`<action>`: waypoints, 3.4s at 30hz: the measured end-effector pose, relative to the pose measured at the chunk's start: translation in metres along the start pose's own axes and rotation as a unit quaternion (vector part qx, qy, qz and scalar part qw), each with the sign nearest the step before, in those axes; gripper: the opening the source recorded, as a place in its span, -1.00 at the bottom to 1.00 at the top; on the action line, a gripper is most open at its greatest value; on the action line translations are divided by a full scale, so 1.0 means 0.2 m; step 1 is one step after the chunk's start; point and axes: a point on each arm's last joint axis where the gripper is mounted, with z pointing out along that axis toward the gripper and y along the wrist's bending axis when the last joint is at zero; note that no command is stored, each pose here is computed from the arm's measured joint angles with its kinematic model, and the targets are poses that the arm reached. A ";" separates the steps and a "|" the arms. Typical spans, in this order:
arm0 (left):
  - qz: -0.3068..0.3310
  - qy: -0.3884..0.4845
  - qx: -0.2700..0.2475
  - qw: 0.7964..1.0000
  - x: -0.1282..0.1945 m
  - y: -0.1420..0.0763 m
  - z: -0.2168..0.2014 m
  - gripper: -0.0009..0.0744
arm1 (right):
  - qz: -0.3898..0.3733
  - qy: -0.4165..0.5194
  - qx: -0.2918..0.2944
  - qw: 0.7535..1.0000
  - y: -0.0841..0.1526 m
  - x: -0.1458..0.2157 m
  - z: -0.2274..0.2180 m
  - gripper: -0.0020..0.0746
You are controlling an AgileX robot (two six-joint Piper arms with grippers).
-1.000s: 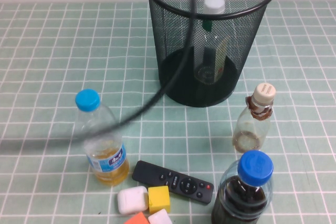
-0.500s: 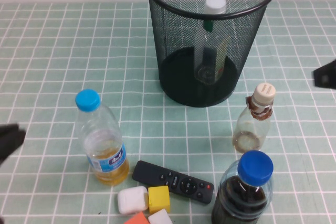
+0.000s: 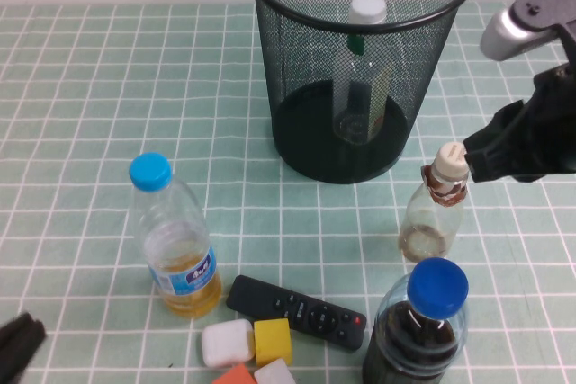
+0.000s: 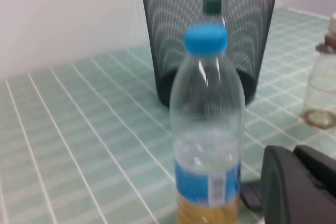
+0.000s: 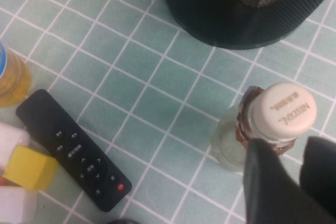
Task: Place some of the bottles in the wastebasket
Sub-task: Pick up a bottle from the table with right arm, then place the bottle in the trash can
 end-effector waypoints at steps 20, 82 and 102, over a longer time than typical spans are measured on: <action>-0.062 0.045 -0.006 0.997 0.35 -0.01 0.10 -0.98 | 0.031 0.033 0.031 0.999 -0.05 -0.02 0.33 0.38; -0.064 0.045 -0.006 0.997 0.35 -0.01 0.10 -0.99 | 0.020 -0.111 -0.033 0.993 0.01 -1.05 0.36 -0.18; -0.064 0.045 -0.006 0.997 0.35 -0.01 0.10 -0.99 | 0.029 -0.011 -0.045 0.999 -0.02 -0.93 0.82 0.16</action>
